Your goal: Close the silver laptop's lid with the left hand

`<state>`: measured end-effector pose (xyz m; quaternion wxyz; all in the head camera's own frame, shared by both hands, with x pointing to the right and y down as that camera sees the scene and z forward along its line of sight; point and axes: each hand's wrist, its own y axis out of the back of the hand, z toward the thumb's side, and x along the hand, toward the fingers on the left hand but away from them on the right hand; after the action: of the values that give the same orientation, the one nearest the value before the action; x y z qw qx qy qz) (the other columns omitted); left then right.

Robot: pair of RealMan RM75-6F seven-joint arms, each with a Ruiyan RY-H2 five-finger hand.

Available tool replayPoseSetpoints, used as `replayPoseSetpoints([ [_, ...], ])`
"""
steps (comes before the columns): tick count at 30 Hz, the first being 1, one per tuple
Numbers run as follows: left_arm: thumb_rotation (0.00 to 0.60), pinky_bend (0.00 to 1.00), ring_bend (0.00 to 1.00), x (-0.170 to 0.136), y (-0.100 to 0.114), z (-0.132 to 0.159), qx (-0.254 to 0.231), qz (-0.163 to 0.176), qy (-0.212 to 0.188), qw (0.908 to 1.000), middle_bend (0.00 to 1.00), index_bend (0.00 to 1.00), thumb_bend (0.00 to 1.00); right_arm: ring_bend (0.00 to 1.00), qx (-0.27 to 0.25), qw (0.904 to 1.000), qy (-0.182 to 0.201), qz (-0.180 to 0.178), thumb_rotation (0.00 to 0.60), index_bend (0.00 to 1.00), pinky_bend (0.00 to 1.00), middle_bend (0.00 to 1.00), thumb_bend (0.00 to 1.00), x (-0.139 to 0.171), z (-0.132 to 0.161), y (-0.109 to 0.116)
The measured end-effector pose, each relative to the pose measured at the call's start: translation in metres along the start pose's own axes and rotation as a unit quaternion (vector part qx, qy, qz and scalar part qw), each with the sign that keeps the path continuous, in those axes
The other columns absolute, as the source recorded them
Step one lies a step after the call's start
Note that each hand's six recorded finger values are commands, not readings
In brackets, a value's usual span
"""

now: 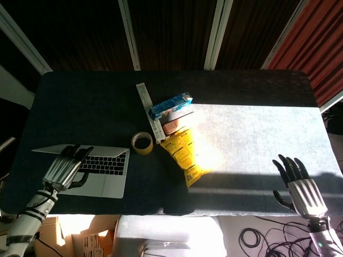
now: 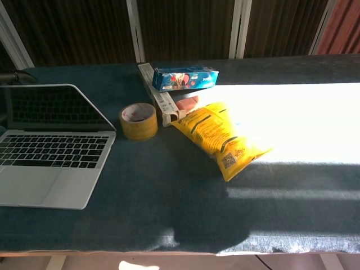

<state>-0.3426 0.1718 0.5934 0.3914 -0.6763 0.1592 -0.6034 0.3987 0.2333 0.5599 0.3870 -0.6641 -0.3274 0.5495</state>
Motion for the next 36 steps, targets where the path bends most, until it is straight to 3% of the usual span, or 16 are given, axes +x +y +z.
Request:
replayPoseSetpoints([
  [17, 0.288, 0.16, 0.09, -0.029, -0.04, 0.019, -0.006, -0.071, -0.038, 0.9967, 0.21, 0.09, 0.48, 0.0, -0.001, 1.0, 0.004, -0.002, 0.6, 0.0, 0.0, 0.0, 0.27, 0.002, 0.001, 0.001],
  [36, 0.281, 0.16, 0.09, -0.027, -0.087, 0.021, -0.05, -0.148, -0.049, 0.9865, 0.21, 0.09, 0.47, 0.0, -0.001, 0.9999, 0.012, 0.002, 0.6, 0.0, 0.0, 0.0, 0.27, 0.001, 0.006, -0.002],
])
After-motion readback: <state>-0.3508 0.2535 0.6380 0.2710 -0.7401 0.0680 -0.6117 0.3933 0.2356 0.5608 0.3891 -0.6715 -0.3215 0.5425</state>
